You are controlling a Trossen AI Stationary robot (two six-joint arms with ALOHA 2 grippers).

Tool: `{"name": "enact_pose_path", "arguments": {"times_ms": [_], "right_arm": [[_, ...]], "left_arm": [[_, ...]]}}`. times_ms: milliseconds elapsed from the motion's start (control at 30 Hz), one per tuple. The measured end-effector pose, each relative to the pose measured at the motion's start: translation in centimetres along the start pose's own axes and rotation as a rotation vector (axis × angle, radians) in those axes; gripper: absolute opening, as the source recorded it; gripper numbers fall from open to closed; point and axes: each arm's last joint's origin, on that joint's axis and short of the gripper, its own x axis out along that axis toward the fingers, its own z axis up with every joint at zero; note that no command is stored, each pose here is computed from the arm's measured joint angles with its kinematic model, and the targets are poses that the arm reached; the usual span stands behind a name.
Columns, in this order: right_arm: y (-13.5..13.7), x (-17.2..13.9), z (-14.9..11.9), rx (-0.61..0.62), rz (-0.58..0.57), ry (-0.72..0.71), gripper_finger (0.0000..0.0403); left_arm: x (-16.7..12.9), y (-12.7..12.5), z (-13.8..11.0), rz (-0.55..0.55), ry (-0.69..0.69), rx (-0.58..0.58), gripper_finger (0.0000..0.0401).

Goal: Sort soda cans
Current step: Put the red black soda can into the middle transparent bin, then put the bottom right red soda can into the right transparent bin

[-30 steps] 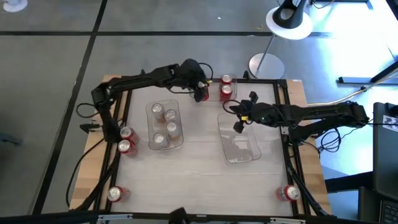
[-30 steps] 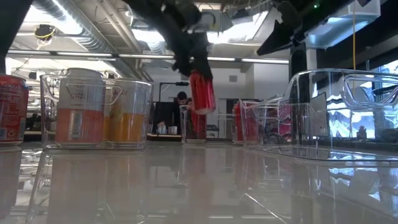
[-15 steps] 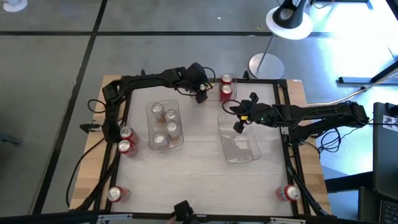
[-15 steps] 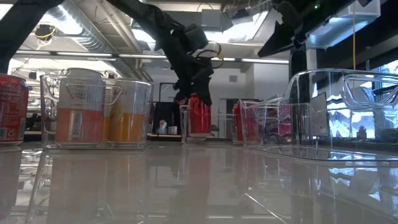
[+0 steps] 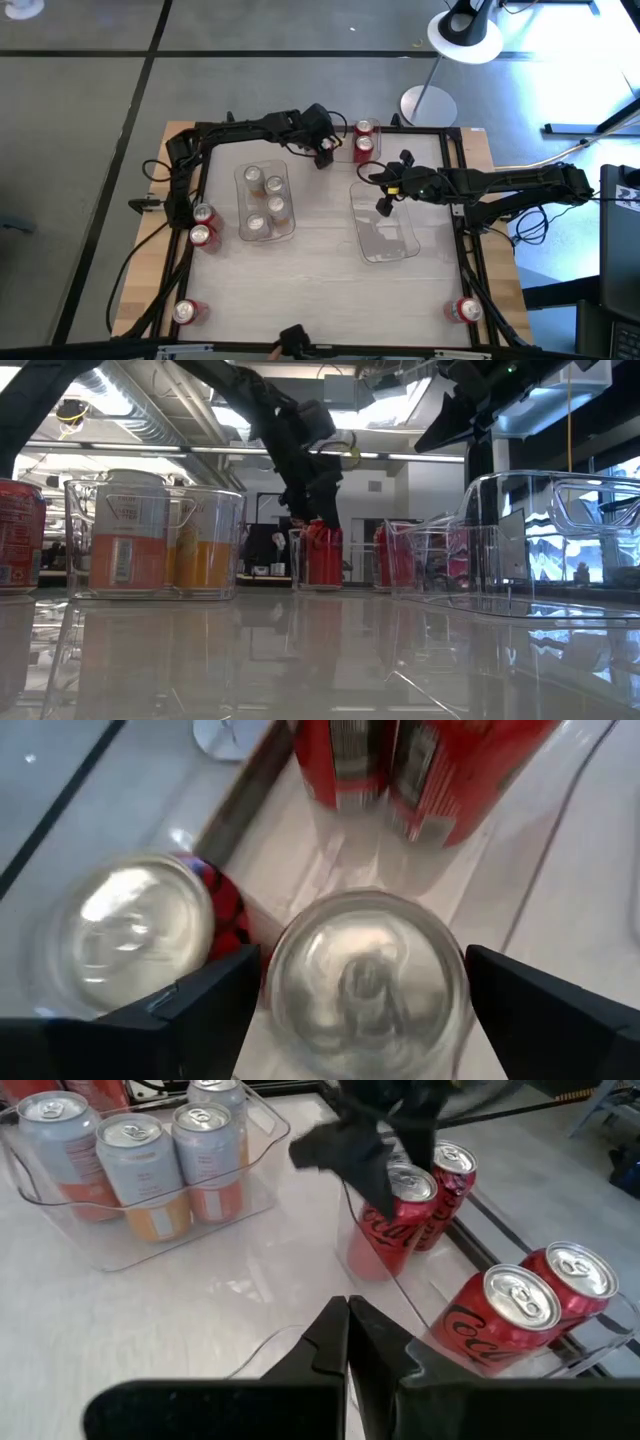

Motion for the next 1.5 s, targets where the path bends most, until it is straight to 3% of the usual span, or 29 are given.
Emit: {"name": "enact_pose_path", "arguments": {"times_ms": [167, 267, 433, 567, 700, 833, 933, 1033, 1267, 1500], "right_arm": [[0.0, 0.0, 0.0, 0.001, 0.008, 0.001, 0.0014], [0.0, 0.0, 0.0, 0.001, 0.008, 0.001, 0.0036], [0.0, -0.2, 0.2, 0.013, 0.006, 0.011, 0.0119], [-0.3, -1.7, 2.1, -0.022, 0.031, 0.052, 0.0201], [-0.5, -4.0, 4.4, 0.048, 0.206, 0.136, 0.0270], [0.4, -6.2, 4.8, 0.214, 0.428, 0.316, 0.0316], [2.2, -7.7, 3.8, 0.330, 0.534, 0.491, 0.0330], [4.2, -9.3, 2.4, 0.408, 0.553, 0.671, 0.0332], [8.0, -13.2, -1.0, 0.484, 0.448, 0.992, 0.0333], [10.9, -16.5, -4.5, 0.406, 0.316, 1.184, 0.0333]], "left_arm": [[-1.7, 0.2, 0.6, 0.004, -0.046, 0.012, 0.0336], [-2.0, 0.2, 0.6, 0.003, -0.044, 0.020, 0.0336], [-4.2, 0.3, 1.0, 0.006, -0.072, 0.070, 0.0337], [-7.9, -0.4, 1.5, -0.002, -0.140, 0.080, 0.0337], [-11.9, -2.1, 1.7, -0.039, -0.208, 0.112, 0.0337], [-14.7, -4.8, 1.1, -0.101, -0.216, 0.151, 0.0337], [-16.0, -6.9, 0.3, -0.152, -0.192, 0.176, 0.0337], [-16.8, -9.2, -0.5, -0.202, -0.161, 0.205, 0.0337], [-18.2, -13.9, -1.7, -0.305, -0.159, 0.255, 0.0337], [-18.4, -17.3, -3.5, -0.385, -0.161, 0.219, 0.0337]]}}
